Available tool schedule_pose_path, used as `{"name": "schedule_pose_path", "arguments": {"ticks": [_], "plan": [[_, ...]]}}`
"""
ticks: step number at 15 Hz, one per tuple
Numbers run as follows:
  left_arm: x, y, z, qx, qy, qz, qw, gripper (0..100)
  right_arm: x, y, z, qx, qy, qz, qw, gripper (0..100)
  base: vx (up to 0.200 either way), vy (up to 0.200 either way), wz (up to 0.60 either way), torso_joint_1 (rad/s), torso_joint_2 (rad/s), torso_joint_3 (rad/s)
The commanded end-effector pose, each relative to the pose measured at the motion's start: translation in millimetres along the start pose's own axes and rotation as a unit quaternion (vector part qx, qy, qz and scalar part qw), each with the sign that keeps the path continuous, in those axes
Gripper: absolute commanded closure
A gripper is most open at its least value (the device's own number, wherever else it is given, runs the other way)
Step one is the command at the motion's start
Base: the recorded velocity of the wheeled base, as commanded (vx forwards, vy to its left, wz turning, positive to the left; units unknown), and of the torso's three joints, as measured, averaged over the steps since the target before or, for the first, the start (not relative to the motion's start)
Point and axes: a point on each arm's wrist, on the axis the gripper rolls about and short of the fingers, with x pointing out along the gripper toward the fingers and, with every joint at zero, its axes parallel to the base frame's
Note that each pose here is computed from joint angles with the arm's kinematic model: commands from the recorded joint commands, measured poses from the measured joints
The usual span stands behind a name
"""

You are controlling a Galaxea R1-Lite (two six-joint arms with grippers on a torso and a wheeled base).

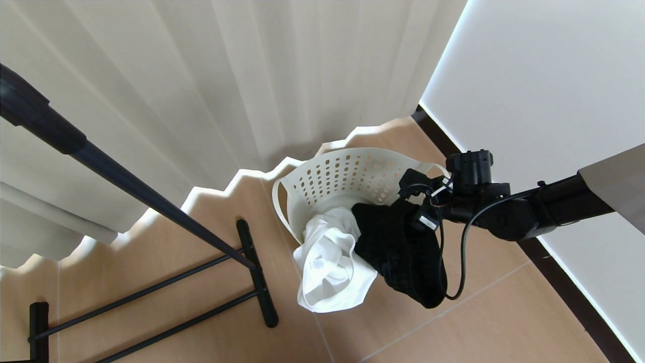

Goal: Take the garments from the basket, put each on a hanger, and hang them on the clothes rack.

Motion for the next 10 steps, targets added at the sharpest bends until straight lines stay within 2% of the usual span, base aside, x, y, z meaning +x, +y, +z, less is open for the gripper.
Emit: {"name": "schedule_pose_path", "arguments": {"ticks": [1, 2, 4, 6, 7, 9, 10], "plan": [[0.1, 0.0, 0.0, 0.0, 0.0, 0.0, 1.0, 0, 4.7, 2.2, -1.5, 0.002, 0.003, 0.003, 1.0, 0, 0.0, 0.0, 0.0, 0.0, 0.0, 0.0], [0.1, 0.0, 0.0, 0.0, 0.0, 0.0, 1.0, 0, 3.8, 1.5, -0.8, 0.015, 0.002, 0.002, 0.9999, 100, 0.0, 0.0, 0.0, 0.0, 0.0, 0.0], [0.1, 0.0, 0.0, 0.0, 0.0, 0.0, 1.0, 0, -0.4, -0.3, 0.6, 0.031, -0.007, -0.006, 0.9995, 100, 0.0, 0.0, 0.0, 0.0, 0.0, 0.0], [0.1, 0.0, 0.0, -0.001, 0.0, 0.0, 1.0, 0, -26.8, -5.6, 6.8, 0.057, -0.042, -0.032, 0.9969, 100, 0.0, 0.0, 0.0, 0.0, 0.0, 0.0], [0.1, 0.0, 0.0, -0.001, 0.0, 0.001, 1.0, 0, -45.3, -4.4, 11.9, 0.078, -0.066, -0.041, 0.9939, 100, 0.0, 0.0, 0.0, 0.0, 0.0, 0.0], [0.1, 0.1, 0.0, -0.001, 0.0, 0.002, 1.0, 0, -102.2, 7.4, 20.2, 0.134, -0.13, -0.048, 0.9814, 100, 0.0, 0.0, 0.0, 0.0, 0.0, 0.0], [0.1, 0.0, 0.0, -0.001, 0.0, 0.0, 1.0, 0, -126.0, 12.9, 22.8, 0.146, -0.154, -0.046, 0.9762, 100, 0.0, 0.0, 0.0, 0.0, 0.0, 0.0]]}}
